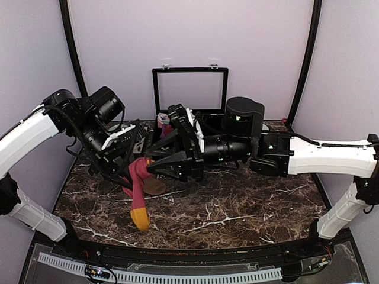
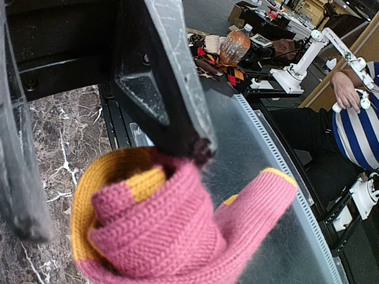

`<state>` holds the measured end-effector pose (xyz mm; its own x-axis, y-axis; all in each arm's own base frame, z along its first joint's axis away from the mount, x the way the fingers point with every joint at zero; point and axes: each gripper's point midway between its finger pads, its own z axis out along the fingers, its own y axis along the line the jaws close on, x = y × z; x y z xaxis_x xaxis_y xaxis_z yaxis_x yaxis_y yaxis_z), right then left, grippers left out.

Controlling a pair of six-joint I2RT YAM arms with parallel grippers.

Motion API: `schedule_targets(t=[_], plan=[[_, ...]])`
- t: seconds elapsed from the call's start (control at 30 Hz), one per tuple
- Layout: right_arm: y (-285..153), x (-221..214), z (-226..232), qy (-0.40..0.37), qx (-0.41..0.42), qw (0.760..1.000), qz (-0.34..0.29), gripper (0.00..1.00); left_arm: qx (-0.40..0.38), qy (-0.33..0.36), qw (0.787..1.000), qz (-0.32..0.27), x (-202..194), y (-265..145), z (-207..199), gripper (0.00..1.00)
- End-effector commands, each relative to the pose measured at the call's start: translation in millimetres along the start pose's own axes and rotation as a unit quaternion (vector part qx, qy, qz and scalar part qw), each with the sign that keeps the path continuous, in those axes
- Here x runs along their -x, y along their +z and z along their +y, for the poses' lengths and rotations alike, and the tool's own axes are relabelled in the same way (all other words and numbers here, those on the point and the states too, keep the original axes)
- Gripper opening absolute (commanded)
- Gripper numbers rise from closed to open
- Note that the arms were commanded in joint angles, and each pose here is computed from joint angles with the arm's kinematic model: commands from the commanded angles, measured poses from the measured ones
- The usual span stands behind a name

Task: Roll the socks
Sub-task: Roll the sock.

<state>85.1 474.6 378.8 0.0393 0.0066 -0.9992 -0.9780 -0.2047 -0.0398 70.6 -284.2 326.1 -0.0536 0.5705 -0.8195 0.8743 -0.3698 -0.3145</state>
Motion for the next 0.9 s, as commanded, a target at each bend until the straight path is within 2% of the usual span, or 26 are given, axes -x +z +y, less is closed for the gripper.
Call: schedule_targets(t=[0.0,0.13,0.33,0.5,0.77,0.8,0.87], plan=[[4.6,-4.9,1.9,-0.009,0.015,1.0,0.02,0.46,-0.014,0.004,1.0,-0.01,4.8,-4.2,-11.0,0.0],[6.1,-15.1,6.6,-0.005,0.035,0.998,0.043,0.5,-0.014,0.003,1.0,-0.009,4.2,-4.1,-10.6,0.0],[7.8,-15.9,1.4,-0.016,0.03,0.998,0.056,0.5,-0.013,0.002,1.0,-0.007,3.3,-3.5,-9.3,0.0],[10.6,-5.9,1.7,-0.02,0.038,0.998,0.044,0.37,-0.01,0.001,1.0,-0.004,1.9,-2.8,-7.0,0.0],[13.2,-10.2,-1.0,0.002,0.034,0.998,0.048,0.35,0.021,0.004,1.0,0.019,-8.0,-1.0,6.4,0.0],[13.6,-11.7,-0.7,0.005,0.035,0.998,0.049,0.32,0.028,0.004,0.999,0.022,-9.0,-1.0,9.6,0.0],[14.6,-12.6,-2.7,0.017,0.029,0.998,0.048,0.19,0.053,0.004,0.998,0.032,-11.4,-1.3,19.9,0.0]])
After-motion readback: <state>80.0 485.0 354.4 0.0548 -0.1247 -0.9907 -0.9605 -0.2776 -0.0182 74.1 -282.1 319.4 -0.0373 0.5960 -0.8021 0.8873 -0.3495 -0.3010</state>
